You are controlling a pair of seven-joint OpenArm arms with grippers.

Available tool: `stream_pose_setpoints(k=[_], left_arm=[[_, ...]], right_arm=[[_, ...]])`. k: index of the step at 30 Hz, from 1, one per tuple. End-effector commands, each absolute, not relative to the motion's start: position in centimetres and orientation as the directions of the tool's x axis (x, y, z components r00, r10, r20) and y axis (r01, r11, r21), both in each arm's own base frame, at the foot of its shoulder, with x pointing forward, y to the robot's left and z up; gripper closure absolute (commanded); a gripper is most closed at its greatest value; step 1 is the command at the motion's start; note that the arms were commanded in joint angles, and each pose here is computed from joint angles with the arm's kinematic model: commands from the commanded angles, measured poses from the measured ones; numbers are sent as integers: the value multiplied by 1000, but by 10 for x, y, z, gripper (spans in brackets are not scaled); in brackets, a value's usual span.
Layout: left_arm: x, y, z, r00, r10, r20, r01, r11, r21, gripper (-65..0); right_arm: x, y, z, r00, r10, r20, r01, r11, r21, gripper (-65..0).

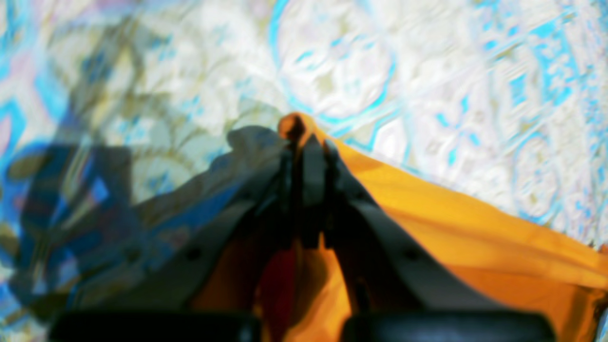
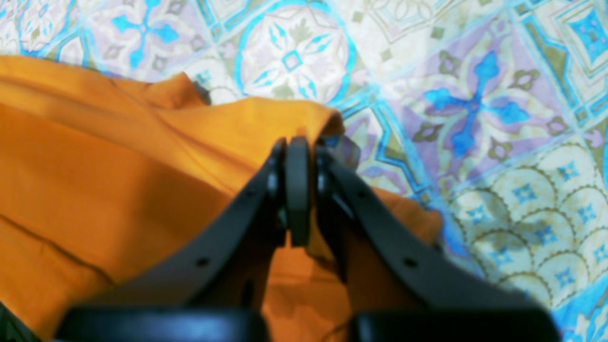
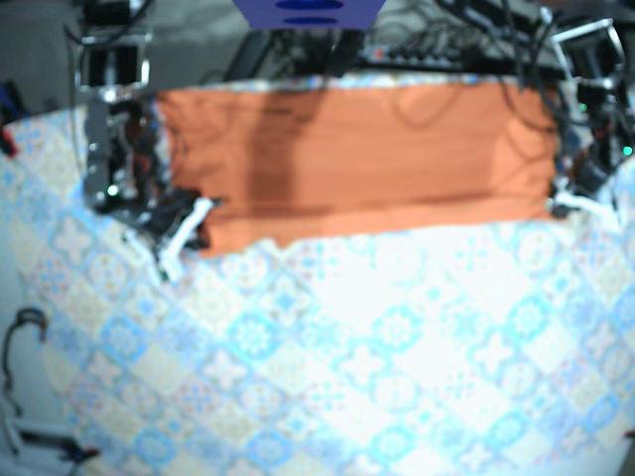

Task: Fold the T-shirt properly
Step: 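Lift the hem with both grippers and fold it toward the shoulder edge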

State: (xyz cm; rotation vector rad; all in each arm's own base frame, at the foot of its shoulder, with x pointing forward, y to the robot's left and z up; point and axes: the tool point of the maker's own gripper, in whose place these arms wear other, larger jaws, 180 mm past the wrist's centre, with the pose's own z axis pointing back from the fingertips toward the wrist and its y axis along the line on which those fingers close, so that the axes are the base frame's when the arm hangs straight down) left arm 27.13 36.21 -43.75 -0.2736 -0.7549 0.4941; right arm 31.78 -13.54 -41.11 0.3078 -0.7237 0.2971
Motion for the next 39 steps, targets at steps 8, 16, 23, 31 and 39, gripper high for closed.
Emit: stream_pose_setpoints(k=[8,16,23,31,39], left_arm=[[279,371,-417,595,482,644,-294,875,-384,0],[261,370,-424,619,471,629,-297,881,-367,0],[251,365,-429,641,452,621,-271,890,-368,0],[231,359,-443,665,462,586,-289,883,-369,0],[222,352,-451,674,474,566,-299,876,-378,0]], right_arm=[[307,-137,-396,673,163,722,-382,912,149,-2],[291,-151,-396,682,145,717,-345,928,140,-2],[277,-151,-405,704,146,695,-341,928,151,-2],[266,-151,-410,718,148,680,-339,928,156,-2],[255,-149,-413,727,153,669,-342,926,159,-2]])
